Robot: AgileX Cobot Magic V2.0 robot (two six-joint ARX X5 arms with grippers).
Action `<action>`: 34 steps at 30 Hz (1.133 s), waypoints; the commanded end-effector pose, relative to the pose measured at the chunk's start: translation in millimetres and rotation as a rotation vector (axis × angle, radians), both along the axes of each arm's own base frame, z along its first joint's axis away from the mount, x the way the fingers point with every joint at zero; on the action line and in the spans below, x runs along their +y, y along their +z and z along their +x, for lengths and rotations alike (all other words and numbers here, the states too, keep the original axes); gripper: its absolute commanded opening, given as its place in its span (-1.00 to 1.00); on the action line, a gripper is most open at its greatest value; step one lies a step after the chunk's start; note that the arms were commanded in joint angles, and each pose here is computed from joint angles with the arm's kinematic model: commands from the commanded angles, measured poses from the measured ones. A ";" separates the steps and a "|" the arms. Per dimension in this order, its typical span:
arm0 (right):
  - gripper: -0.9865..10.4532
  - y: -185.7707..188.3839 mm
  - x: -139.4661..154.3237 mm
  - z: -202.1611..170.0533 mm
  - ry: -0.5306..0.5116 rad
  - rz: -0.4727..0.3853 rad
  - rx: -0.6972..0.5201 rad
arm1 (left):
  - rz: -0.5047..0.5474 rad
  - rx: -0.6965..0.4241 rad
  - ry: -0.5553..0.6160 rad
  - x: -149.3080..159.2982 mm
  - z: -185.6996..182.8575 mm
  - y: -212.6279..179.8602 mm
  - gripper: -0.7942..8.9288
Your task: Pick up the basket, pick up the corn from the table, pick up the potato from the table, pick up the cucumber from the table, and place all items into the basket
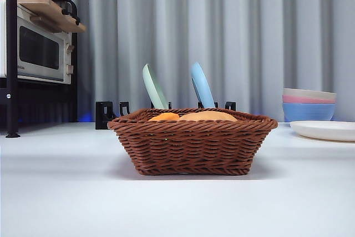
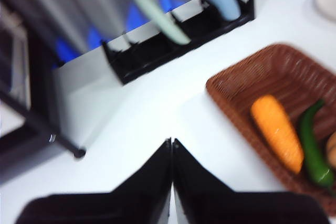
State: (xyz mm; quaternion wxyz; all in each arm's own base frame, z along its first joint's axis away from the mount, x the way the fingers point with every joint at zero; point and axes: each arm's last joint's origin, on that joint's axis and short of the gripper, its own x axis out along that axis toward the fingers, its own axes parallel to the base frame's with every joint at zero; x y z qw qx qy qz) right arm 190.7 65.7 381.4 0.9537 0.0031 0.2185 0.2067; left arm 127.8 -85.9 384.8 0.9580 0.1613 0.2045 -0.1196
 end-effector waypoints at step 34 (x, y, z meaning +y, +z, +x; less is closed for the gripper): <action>-0.82 -86.6 -23.8 -63.4 -0.182 0.127 0.063 | -0.148 -0.035 -0.037 48.2 -61.9 -90.0 -0.84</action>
